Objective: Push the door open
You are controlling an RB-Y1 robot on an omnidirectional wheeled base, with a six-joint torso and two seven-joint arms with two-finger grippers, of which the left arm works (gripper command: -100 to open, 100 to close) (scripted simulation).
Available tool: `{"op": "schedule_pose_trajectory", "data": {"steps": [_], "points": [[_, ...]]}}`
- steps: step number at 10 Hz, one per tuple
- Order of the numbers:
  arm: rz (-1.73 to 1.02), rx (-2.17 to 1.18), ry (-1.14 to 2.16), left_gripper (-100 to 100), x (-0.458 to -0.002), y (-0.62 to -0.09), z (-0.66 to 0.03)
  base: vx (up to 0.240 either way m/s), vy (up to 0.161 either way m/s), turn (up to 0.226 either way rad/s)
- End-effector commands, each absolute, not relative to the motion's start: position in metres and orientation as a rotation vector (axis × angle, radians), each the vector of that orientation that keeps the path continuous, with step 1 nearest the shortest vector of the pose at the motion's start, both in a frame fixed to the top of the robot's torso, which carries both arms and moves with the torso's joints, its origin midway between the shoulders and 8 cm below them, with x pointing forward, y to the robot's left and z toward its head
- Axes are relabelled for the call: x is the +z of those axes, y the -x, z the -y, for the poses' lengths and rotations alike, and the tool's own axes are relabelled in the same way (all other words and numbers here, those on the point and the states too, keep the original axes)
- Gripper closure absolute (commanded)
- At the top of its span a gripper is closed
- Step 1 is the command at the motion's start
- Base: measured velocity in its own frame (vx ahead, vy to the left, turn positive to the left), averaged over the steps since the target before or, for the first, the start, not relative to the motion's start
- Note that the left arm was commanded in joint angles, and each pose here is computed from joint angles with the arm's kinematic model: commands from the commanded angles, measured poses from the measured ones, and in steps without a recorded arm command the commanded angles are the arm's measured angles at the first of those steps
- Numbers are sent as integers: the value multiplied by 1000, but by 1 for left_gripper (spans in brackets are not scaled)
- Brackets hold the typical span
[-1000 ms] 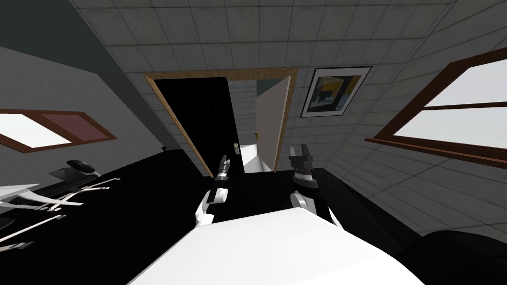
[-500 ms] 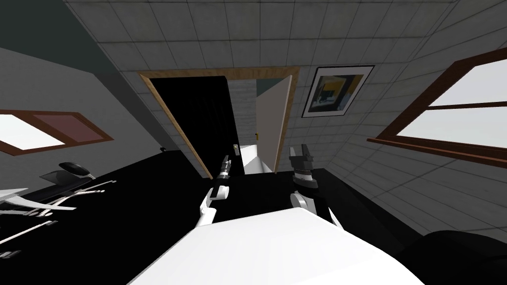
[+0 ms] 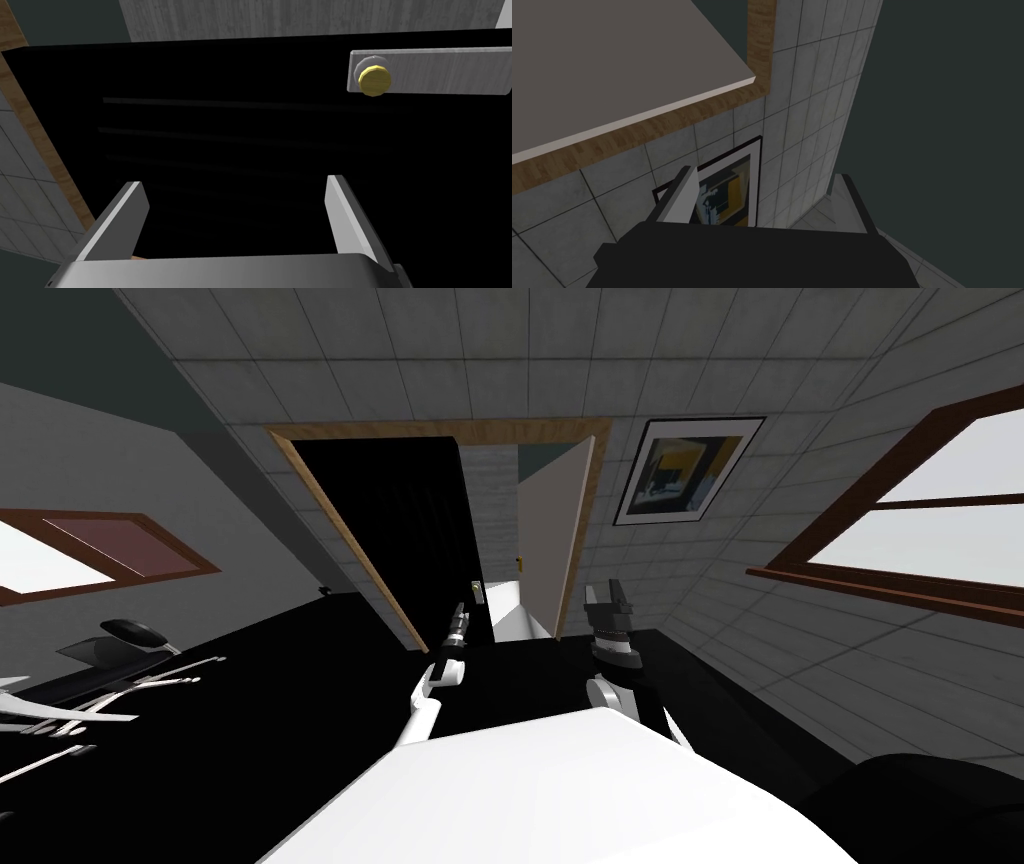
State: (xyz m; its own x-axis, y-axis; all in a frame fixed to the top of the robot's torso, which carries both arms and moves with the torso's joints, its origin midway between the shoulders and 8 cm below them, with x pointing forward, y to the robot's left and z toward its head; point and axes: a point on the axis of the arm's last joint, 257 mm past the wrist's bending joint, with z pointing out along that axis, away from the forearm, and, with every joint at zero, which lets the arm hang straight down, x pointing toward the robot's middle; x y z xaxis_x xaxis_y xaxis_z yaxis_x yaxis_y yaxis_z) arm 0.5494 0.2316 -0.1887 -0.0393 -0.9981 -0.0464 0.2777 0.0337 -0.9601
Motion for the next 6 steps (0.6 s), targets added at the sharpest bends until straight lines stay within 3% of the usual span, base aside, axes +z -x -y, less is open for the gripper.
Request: {"op": "schedule_pose_trajectory", "data": {"steps": [1, 6], "points": [[-1060, -1332, 964, -100, -195, -558, -232, 83, 30, -21], [-1105, -1309, 1022, -100, -225, -573, -234, 63, 26, -11]]}}
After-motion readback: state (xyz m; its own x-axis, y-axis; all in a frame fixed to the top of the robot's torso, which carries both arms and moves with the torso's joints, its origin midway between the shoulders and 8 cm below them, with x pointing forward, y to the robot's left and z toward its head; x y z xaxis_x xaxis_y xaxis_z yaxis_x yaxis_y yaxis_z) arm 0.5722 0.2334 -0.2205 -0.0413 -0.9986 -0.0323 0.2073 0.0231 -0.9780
